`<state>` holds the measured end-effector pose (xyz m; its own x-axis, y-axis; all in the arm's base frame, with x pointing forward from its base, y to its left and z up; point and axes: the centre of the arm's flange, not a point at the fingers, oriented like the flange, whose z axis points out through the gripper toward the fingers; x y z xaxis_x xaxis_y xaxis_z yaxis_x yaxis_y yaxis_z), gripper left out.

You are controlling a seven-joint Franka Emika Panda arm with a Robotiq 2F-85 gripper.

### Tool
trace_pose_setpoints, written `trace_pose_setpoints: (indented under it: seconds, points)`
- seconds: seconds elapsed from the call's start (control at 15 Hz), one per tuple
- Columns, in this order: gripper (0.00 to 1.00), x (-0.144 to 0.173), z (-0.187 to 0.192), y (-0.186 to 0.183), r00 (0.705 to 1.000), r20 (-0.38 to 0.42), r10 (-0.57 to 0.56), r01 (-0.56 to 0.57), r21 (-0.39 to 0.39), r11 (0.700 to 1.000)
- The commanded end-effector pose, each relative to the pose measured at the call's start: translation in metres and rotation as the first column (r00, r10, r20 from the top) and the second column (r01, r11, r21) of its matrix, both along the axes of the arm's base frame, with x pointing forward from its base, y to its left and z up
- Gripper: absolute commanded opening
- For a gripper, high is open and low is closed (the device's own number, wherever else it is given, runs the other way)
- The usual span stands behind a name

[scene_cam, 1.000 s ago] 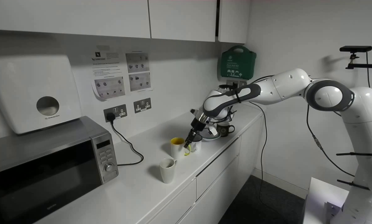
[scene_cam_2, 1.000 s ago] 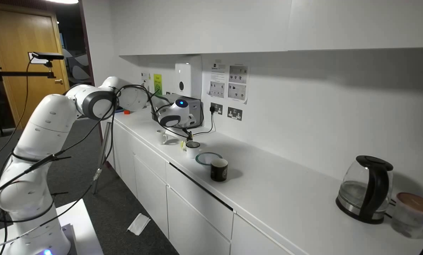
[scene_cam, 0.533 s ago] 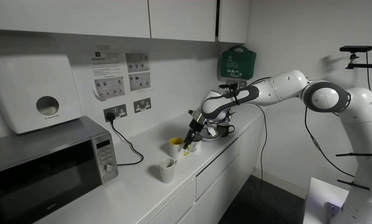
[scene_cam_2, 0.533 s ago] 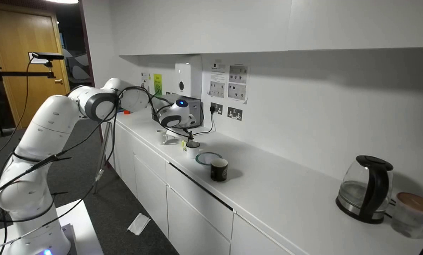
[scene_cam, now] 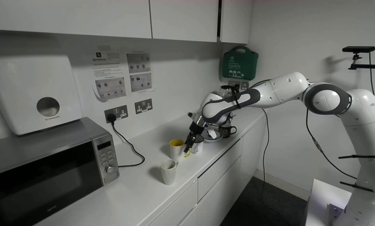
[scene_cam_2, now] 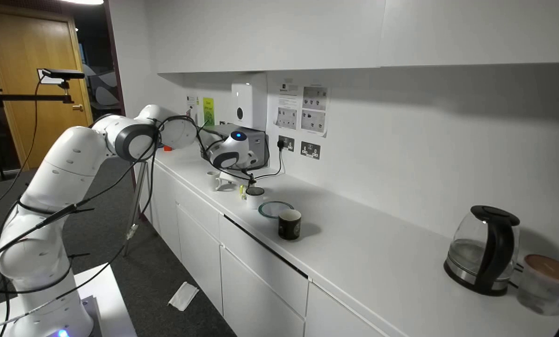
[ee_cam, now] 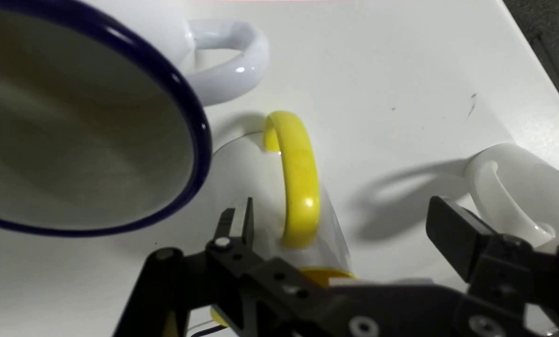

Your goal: Move the left second cup towards you

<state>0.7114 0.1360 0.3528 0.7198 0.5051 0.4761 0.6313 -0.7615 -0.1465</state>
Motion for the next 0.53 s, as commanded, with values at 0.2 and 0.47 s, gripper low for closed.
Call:
trace_pose_setpoints:
  seconds: [0.2, 0.47]
  points:
    - [1.00, 0.0109, 0.0057, 0.0049, 1.000, 0.001, 0.002, -0.002, 0.006, 1.000]
    - [1.00, 0.0106, 0.0069, 0.0051, 1.000, -0.009, 0.026, -0.026, 0.027, 0.999]
